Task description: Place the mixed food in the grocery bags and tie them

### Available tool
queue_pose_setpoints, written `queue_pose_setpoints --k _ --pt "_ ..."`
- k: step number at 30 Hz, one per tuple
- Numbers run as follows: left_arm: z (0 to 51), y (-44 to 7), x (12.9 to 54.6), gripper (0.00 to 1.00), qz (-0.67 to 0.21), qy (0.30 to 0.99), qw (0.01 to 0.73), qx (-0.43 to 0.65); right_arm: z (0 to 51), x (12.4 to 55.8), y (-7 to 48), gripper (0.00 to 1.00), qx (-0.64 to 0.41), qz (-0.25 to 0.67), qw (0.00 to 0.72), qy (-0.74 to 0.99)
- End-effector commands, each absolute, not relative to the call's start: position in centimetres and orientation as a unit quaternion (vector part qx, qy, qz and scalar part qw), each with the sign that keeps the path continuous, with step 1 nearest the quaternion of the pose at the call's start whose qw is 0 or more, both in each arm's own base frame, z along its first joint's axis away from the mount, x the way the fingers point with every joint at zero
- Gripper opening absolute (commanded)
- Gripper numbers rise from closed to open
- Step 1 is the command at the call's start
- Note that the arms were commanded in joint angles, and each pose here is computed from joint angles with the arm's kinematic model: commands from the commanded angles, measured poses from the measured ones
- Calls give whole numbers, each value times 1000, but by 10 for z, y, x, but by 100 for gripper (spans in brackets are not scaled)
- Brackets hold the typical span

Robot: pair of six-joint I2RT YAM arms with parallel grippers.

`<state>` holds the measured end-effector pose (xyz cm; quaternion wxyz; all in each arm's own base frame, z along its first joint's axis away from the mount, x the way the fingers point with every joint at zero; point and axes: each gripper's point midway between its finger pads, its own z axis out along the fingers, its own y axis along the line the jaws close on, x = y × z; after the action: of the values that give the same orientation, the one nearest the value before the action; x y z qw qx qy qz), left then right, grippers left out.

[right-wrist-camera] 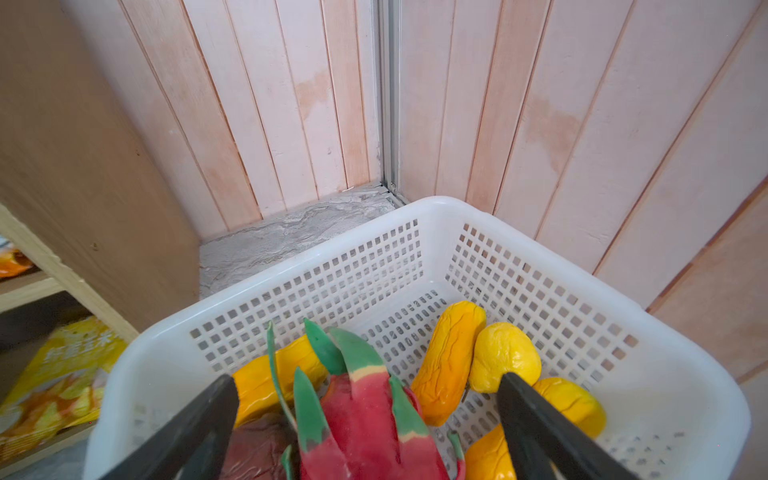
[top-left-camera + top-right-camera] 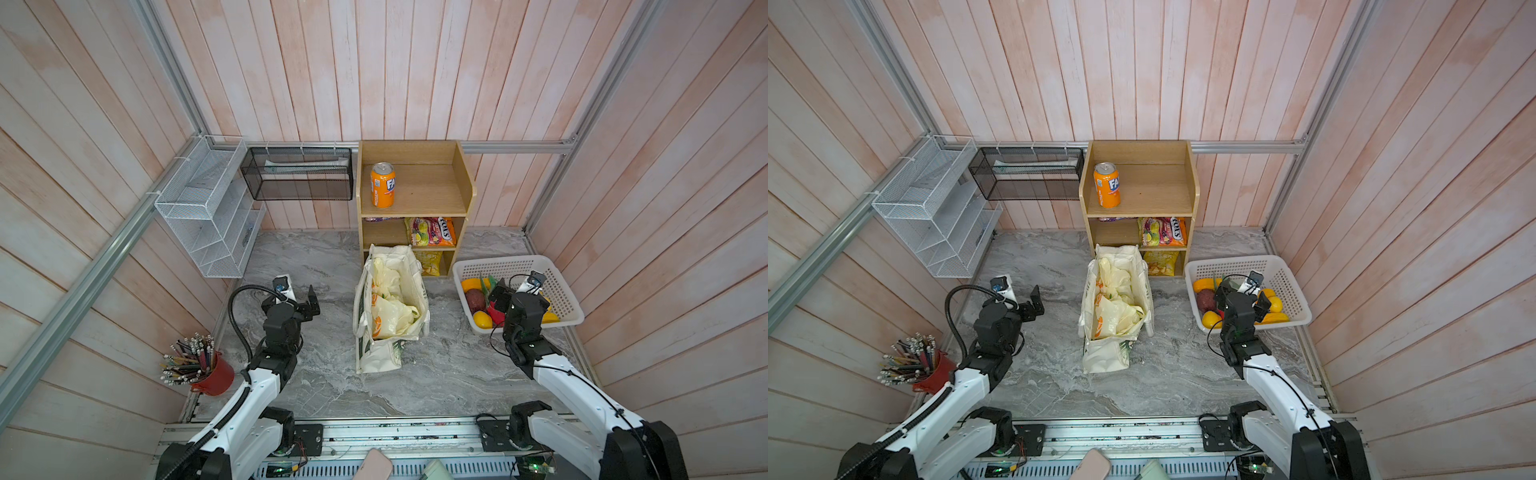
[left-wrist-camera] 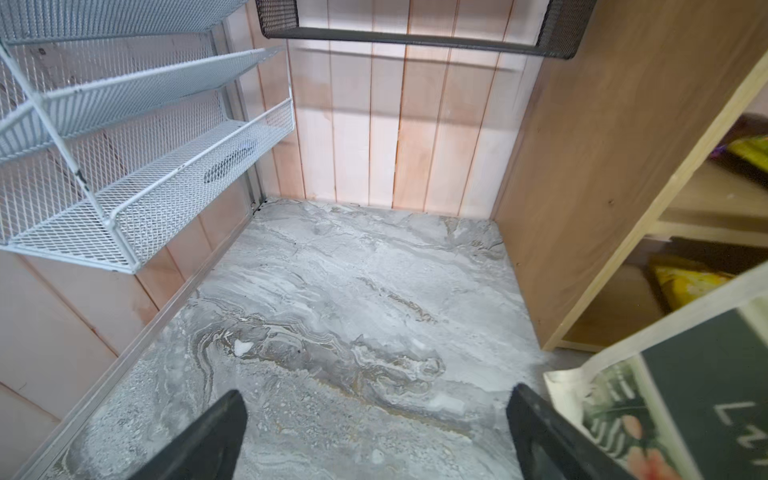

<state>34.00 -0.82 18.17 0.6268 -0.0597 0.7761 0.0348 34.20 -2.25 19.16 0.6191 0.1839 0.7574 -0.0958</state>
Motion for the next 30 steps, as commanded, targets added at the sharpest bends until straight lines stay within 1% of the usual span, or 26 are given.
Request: queue_pose_setpoints --k 1,10,14,17,19,22,24,28,30 --pt "200 1 346 100 52 727 681 -76 199 347 -29 98 174 -121 650 730" --pt "154 3 362 100 58 739 668 -62 157 348 -39 98 135 -122 653 735" --pt "153 4 373 100 56 741 669 -34 149 350 -39 98 116 -123 656 735" --pt "147 16 373 100 36 734 676 -47 151 358 -29 98 82 -106 669 731" --pt "139 18 374 100 28 735 675 -51 146 359 -28 98 78 -88 677 727" --pt "134 15 380 100 23 734 678 -40 134 358 -28 98 76 -86 678 726" --pt "128 11 389 100 15 757 653 -28 136 361 -27 98 73 -80 683 722" --pt "127 11 390 100 10 757 653 -26 125 377 -27 98 57 -32 655 753" --pt "127 11 391 100 9 758 652 -26 124 378 -27 98 57 -30 653 754"
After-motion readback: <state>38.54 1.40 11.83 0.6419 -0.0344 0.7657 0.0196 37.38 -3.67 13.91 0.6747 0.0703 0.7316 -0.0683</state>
